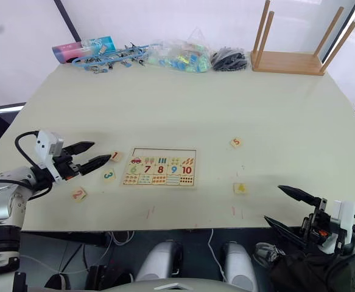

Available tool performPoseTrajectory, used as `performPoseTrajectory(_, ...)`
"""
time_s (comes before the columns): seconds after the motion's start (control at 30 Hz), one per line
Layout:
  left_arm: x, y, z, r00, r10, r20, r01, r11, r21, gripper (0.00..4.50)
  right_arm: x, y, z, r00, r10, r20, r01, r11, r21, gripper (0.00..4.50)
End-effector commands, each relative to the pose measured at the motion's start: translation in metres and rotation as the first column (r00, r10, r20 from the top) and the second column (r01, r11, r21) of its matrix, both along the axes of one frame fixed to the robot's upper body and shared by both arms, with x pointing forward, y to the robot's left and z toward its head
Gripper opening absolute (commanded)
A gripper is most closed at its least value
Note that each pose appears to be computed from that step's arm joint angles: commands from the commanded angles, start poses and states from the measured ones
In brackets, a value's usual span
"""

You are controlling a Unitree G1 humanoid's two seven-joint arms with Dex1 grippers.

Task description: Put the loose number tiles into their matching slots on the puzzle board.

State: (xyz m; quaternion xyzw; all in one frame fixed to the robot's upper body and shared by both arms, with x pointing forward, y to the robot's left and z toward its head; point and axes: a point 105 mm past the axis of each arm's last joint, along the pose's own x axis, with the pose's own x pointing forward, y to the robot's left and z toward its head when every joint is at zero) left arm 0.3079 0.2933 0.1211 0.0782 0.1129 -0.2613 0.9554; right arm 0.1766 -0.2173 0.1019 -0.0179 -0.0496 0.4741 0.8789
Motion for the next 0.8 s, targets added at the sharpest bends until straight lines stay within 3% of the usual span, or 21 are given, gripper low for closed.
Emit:
performPoseTrajectory(0.03, -0.001, -0.004, 0.006, 0.999, 0.047, 0.023, -0.048, 0.998, 0.048, 4.37, -0.001, 0.002, 0.007, 0.999, 0.018, 0.039, -0.018, 1.0, 0.001, 4.5)
performPoseTrajectory(0.17, -0.005, -0.015, -0.006, 0.992, 0.119, -0.048, -0.113, 0.988, 0.106, 4.37, 0.002, 0.001, 0.007, 0.999, 0.026, 0.04, -0.026, 1.0, -0.001, 4.5)
performPoseTrajectory(0.43, -0.001, -0.027, -0.006, 0.976, 0.206, -0.07, -0.199, 0.976, 0.092, 4.37, 0.006, 0.001, 0.008, 0.998, 0.036, 0.045, -0.036, 0.999, 0.002, 4.5)
performPoseTrajectory(0.8, 0.008, -0.03, -0.008, 0.976, 0.201, -0.086, -0.189, 0.974, 0.122, 4.37, 0.011, 0.001, 0.014, 0.998, 0.034, 0.058, -0.033, 0.999, -0.002, 4.5)
